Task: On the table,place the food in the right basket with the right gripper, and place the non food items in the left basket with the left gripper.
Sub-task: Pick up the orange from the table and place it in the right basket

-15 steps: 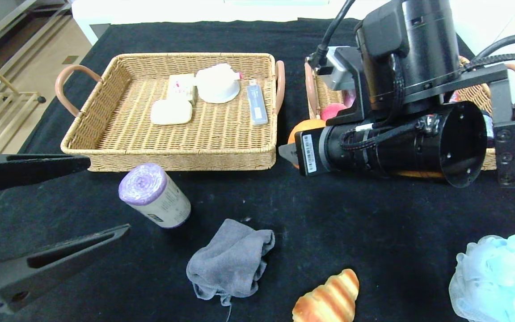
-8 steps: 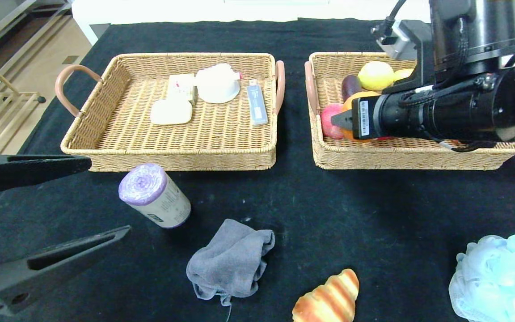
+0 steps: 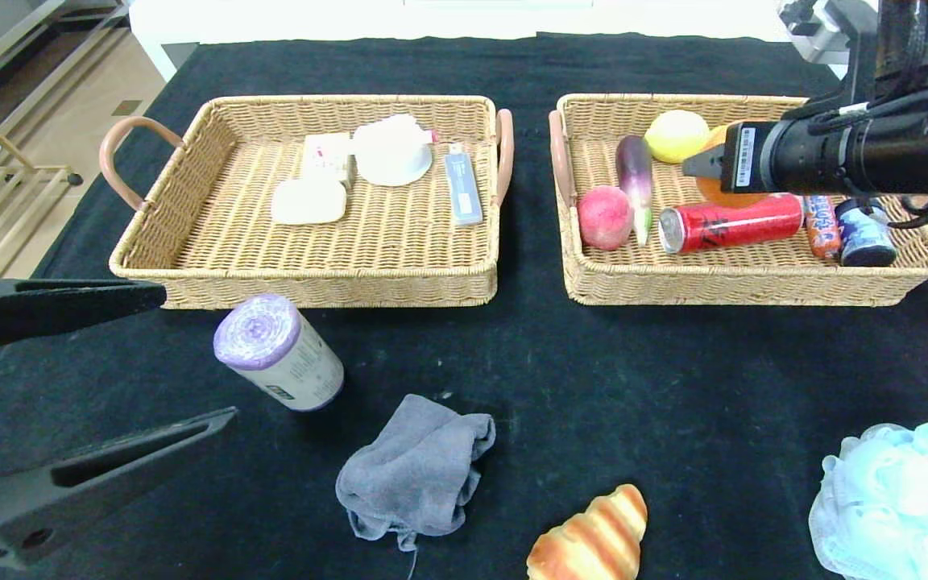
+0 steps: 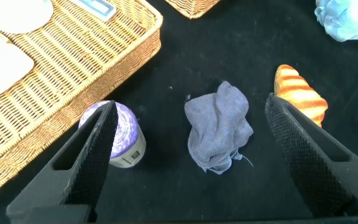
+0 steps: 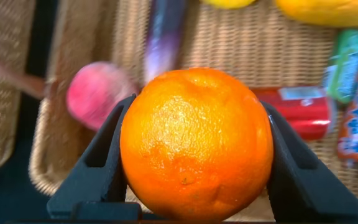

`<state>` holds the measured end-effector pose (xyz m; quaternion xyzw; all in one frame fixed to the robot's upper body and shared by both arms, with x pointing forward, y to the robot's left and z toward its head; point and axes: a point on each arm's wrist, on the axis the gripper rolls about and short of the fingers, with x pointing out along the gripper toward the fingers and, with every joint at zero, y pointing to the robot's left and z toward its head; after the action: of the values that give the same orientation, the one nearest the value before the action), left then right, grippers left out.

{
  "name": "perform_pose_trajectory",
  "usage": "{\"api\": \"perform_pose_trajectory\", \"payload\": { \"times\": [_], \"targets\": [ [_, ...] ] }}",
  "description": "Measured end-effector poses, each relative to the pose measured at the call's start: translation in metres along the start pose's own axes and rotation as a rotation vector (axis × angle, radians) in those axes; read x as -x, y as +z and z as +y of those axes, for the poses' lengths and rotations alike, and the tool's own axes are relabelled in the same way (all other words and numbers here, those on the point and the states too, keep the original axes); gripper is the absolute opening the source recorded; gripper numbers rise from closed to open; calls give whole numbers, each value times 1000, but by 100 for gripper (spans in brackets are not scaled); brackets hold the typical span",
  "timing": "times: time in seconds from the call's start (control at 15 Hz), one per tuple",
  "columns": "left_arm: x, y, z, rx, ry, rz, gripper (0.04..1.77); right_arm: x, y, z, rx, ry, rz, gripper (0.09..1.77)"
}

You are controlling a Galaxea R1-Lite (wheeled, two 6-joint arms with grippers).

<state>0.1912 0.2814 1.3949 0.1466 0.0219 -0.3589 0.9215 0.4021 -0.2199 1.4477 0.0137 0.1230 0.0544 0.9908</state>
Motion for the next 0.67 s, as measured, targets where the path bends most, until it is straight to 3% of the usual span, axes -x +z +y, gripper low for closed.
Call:
{"api": "perform_pose_trajectory", "payload": {
  "times": [0.47,0.67],
  "targets": [
    [0,0,0,0,-1,0,172,-24,7,-28,-30,-92,-21,124],
    [0,0,0,0,0,-1,172,-35,10,-36,-39,-92,-28,124]
  ]
}}
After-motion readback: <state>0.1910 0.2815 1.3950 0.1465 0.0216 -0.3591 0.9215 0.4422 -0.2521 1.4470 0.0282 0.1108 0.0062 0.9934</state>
